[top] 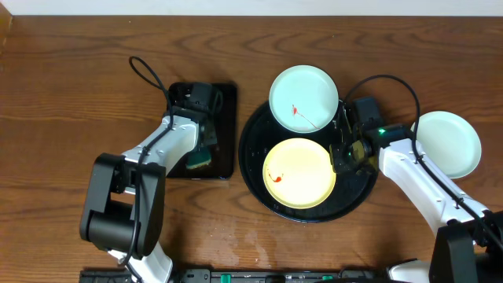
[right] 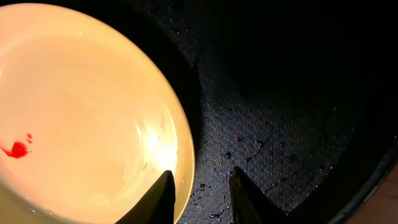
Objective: Clean dirty plates on tray and stack at the side
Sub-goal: 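Grasp the green sponge from the black tray with the left gripper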
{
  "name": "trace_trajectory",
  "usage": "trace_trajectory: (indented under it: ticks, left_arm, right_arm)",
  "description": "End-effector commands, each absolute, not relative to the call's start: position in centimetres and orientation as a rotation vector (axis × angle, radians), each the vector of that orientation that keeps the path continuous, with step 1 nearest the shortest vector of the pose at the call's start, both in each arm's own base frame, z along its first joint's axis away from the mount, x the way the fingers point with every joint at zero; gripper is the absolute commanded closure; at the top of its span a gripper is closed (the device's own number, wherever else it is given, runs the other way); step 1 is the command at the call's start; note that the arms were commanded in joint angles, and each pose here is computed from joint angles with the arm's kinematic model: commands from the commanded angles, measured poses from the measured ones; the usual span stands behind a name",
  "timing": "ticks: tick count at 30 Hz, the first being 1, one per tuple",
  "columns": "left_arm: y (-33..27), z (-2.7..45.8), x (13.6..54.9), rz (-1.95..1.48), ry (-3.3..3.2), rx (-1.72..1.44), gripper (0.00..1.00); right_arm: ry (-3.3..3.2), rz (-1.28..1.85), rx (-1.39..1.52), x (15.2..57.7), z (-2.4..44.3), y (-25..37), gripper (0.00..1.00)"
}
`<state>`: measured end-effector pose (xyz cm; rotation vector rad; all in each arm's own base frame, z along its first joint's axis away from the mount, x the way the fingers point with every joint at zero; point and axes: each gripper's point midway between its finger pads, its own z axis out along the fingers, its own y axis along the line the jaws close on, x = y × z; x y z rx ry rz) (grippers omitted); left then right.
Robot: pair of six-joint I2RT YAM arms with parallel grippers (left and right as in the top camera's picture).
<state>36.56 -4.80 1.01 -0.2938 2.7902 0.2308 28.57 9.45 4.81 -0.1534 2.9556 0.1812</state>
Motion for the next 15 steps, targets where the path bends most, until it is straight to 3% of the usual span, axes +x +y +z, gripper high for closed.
trace_trajectory:
  ticks: [1,2,6,10,15]
  left_arm:
    - [-6.2,2.8,37.2,0.124,2.765,-0.266,0.83]
    - [-6.5,3.3,37.2,0.098,2.759,-0.265,0.7]
    - [-7.1,5.3,36.3,0.025,2.759,-0.256,0.37]
    - [-6.7,6.4,34.9,0.038,2.783,-0.256,0.25]
    - [-6.2,5.4,32.7,0.067,2.856,-0.365,0.25]
  right_arm:
    - [2.945,0.198,-0.141,28.7,5.4,9.7,0.73]
    - [2.945,0.198,-0.141,28.7,5.4,9.7,0.74]
    - [2.945,0.198,-0.141,28.7,5.4,9.7,0.74]
    - [2.945,0.198,-0.141,28.7,5.4,9.7,0.74]
    - [2.945,0.198,-0.142,28.7,5.4,9.7,0.74]
